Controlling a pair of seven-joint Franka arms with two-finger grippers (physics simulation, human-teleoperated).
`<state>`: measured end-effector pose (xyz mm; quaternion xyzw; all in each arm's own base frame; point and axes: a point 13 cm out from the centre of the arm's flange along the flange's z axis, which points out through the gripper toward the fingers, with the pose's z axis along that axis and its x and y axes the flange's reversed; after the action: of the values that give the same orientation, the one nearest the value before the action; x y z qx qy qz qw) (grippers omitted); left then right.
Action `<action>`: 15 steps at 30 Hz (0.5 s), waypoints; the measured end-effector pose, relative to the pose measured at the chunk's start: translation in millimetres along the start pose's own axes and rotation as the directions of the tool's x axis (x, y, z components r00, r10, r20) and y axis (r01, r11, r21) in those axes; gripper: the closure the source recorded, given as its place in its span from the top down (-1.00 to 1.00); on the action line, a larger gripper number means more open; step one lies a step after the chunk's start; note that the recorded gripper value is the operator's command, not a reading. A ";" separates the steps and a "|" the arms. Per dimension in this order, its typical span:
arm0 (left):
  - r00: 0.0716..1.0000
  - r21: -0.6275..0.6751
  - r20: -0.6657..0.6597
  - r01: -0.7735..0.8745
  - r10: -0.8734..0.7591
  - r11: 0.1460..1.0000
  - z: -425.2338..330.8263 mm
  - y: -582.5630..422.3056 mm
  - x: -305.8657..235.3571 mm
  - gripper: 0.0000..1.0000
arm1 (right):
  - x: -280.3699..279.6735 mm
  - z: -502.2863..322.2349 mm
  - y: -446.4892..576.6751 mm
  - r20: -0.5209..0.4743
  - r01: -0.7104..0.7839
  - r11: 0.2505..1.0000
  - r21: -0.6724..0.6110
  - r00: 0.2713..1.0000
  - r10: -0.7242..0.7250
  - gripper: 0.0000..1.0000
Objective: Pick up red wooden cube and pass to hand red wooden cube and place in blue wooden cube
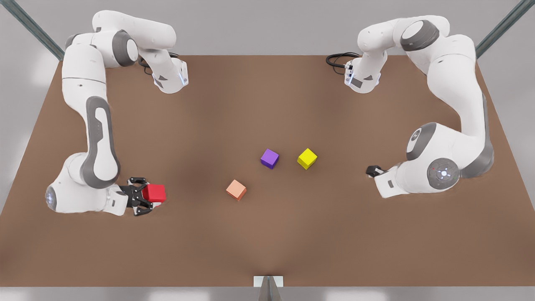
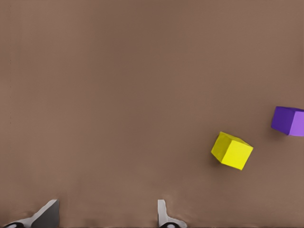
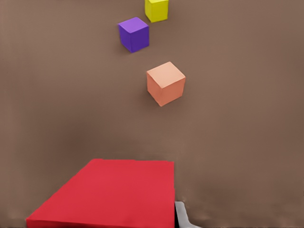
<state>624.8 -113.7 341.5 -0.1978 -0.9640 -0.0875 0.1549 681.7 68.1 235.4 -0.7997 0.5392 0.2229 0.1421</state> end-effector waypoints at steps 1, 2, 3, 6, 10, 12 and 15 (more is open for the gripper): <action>0.995 -0.120 -0.064 0.067 -0.075 0.991 -3.2 -6.3 41.4 1.00 | 15.3 -28.3 14.8 -0.078 -0.011 1.000 -0.012 0.997 0.010 0.02; 0.991 -0.114 -0.051 0.114 -0.121 0.987 -20.0 -5.4 66.9 1.00 | 27.0 -50.8 31.9 -0.140 -0.030 0.999 -0.027 0.990 0.026 0.03; 0.988 -0.074 -0.028 0.147 -0.149 0.986 -34.5 -1.9 80.9 1.00 | 37.1 -66.6 51.5 -0.188 -0.057 0.997 -0.047 0.981 0.047 0.03; 0.985 0.043 -0.020 0.174 -0.174 0.984 -42.2 -12.8 87.8 1.00 | 61.7 -84.4 108.5 -0.284 -0.147 0.983 -0.114 0.952 0.110 0.03; 0.985 0.109 -0.047 0.170 -0.166 0.979 -29.4 -31.9 77.0 1.00 | 107.9 -78.9 171.9 -0.367 -0.273 0.951 -0.147 0.908 0.204 0.03; 0.984 0.124 -0.049 0.175 -0.170 0.977 -25.9 -34.5 72.7 1.00 | 126.3 -78.9 181.2 -0.403 -0.303 0.944 -0.131 0.886 0.229 0.03; 0.983 0.135 -0.055 0.182 -0.176 0.974 -19.7 -36.2 67.4 1.00 | 152.4 -82.0 182.8 -0.450 -0.327 0.941 -0.086 0.855 0.256 0.03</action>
<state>556.3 -127.1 378.6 -0.0967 -0.9781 -0.0376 0.1805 577.8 -161.1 230.7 -0.7466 0.6526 0.1012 -0.0811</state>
